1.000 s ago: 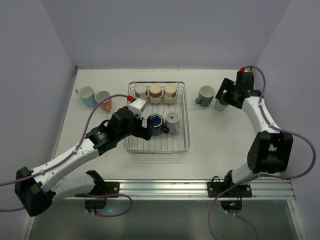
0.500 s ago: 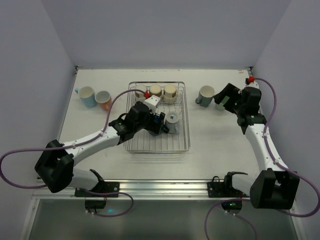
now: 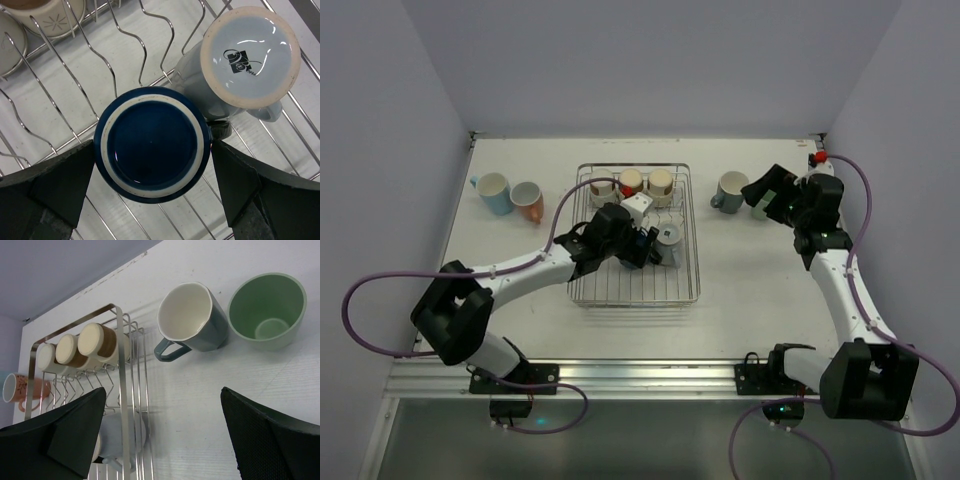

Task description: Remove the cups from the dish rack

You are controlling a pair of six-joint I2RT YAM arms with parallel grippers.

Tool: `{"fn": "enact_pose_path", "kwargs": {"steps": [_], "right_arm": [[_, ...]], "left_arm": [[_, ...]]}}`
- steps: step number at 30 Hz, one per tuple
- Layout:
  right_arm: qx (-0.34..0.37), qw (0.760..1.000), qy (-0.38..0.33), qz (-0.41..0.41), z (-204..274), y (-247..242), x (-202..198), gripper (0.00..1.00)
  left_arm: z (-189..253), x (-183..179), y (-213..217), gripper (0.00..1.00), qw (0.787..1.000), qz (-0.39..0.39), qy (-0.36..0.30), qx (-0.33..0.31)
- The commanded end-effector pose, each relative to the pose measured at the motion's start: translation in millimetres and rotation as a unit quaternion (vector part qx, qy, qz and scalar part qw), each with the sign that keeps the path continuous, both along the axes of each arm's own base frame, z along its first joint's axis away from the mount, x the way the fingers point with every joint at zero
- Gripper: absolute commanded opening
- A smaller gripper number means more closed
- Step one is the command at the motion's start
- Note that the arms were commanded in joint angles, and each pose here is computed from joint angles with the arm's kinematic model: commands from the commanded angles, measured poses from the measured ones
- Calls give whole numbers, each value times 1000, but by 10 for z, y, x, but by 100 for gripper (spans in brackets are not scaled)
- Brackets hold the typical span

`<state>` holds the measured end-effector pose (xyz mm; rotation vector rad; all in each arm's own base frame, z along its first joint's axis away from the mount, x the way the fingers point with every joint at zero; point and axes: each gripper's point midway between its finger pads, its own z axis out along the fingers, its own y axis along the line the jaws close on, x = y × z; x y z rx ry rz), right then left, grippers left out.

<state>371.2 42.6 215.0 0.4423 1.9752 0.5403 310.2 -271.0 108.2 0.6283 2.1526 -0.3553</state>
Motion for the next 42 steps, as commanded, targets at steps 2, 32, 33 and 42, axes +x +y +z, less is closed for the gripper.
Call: {"fn": "enact_pose_path", "kwargs": {"steps": [2,32,33,42], "right_arm": [[11,999,-41,17,217,70,7,99],[205,929,-121,282,803,1910,-1122,95],[236,925,-104,278,795,1963,-1143,95],[339,900,-64,266,757,2129,-1231,99]], "left_arm": [[75,156,-133,99,1000,-11,-23,-8],[1530,-389,255,0,959,15,-154,-238],[1721,-440,259,0,949,6,-174,-264],[2350,-871,260,0,895,-74,-231,-374]]}}
